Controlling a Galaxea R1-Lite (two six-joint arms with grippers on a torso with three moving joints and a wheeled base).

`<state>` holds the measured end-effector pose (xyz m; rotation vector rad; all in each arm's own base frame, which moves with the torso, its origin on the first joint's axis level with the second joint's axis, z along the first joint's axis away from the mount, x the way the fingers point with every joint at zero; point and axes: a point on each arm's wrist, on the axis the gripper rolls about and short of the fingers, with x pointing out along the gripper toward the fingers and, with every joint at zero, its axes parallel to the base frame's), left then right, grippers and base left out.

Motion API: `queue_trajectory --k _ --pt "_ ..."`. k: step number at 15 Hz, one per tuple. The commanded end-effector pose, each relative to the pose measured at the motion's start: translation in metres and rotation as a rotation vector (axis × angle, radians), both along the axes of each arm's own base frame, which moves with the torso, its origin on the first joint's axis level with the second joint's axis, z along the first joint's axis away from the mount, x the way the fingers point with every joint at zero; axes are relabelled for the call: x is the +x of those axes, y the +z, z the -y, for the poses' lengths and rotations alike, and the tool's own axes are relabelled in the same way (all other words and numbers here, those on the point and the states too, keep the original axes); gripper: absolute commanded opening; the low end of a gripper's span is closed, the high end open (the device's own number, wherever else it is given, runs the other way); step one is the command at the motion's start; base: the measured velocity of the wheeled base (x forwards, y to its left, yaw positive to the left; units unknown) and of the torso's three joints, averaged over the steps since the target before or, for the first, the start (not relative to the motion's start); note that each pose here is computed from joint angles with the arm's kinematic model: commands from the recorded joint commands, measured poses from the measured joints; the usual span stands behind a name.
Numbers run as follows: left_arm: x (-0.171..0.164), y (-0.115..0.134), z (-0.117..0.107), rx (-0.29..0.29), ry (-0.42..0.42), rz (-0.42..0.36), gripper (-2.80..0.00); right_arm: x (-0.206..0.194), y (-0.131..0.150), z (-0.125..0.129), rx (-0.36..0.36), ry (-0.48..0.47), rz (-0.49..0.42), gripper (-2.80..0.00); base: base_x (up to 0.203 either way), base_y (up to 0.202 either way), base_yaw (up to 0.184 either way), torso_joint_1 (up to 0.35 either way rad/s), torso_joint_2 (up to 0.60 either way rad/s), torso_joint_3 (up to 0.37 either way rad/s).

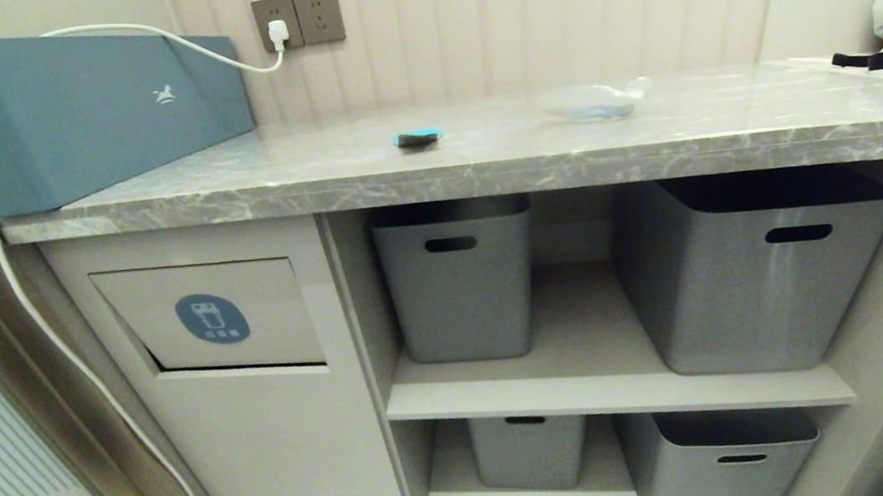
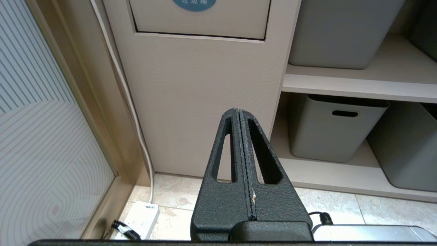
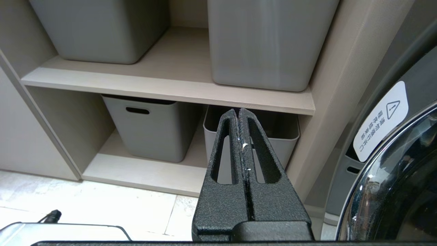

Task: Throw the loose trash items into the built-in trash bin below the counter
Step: Pick up the garbage

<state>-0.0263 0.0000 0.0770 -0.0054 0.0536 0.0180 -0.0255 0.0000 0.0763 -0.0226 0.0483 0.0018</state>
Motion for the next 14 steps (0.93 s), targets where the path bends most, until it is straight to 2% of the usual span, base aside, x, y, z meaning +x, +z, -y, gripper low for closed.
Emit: queue_trajectory --k 1,5,9,14 --pt "-0.0001 0.0 0.0 -0.001 0.001 0.001 -2.8 -0.0001 0.0002 0.0 0.001 0.0 0.001 -2.8 0.0 0.0 0.0 0.0 0.0 0.0" --pt "0.0 0.0 0.0 -0.001 0.001 0.0 -2.8 0.0 0.0002 -0.0001 -0.02 0.007 0.001 -2.8 0.0 0.0 0.0 0.005 -0.01 -0.006" --pt "-0.0001 -0.0001 0.0 -0.001 0.001 0.001 -2.8 0.0001 -0.0002 -0.0001 -0.014 0.006 -0.001 -2.8 0.0 0.0 0.0 0.067 -0.24 -0.243" --pt "0.0 -0.0002 0.0 0.001 0.0 -0.002 -2.8 0.0001 -0.0002 -0.0001 -0.014 0.004 -0.001 -2.8 0.0 0.0 0.0 0.185 -0.52 -0.296"
